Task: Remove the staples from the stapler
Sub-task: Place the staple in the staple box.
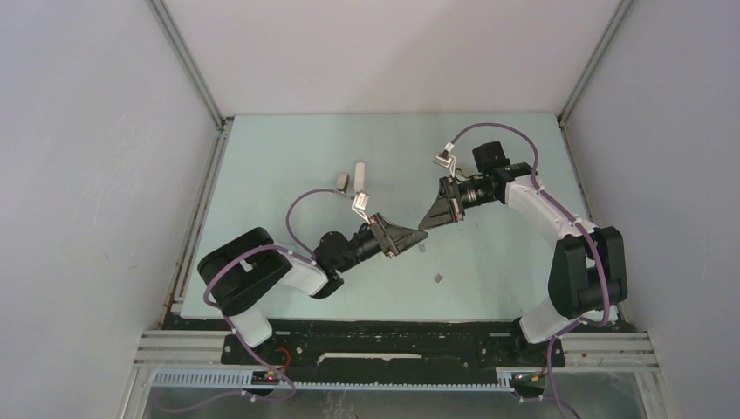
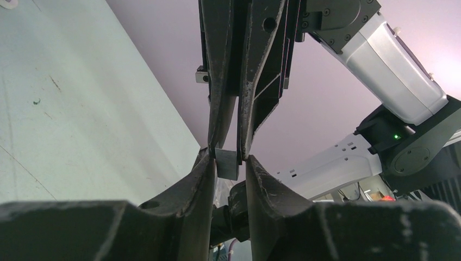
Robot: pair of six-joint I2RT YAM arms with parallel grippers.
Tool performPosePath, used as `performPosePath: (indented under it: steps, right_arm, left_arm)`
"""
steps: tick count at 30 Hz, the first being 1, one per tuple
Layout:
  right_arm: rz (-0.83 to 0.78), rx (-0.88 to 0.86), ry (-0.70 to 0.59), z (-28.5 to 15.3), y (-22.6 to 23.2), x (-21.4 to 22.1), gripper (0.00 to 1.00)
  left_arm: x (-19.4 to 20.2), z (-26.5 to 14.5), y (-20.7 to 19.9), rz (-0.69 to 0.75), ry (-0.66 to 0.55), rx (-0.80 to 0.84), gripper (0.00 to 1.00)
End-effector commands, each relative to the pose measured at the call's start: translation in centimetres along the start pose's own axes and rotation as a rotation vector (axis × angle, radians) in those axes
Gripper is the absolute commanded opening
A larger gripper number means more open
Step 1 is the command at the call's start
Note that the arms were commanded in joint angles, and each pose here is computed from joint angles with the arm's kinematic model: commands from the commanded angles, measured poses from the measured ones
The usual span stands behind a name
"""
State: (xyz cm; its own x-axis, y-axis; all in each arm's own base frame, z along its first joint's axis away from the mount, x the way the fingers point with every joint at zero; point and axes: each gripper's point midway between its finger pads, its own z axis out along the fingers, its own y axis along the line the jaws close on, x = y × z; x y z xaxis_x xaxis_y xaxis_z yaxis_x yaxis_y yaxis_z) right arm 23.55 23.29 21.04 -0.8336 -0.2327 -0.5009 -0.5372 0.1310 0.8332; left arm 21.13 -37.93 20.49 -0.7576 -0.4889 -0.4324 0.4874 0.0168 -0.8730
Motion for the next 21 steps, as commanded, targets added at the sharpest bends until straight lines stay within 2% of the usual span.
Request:
performPosePath:
  steps: [1,21]
  right_arm:
    - [0.004,-0.018,-0.008,-0.10,0.22,-0.18,0.12]
    - [-0.001,-0.014,-0.011,-0.21,0.22,-0.23,0.12]
  left_arm:
    - [-0.49,1.05,-2.17,0.008,-0.010,0.081,0.32]
    - [-0.48,0.65,-1.74,0.008,-0.020,0.064,0.34]
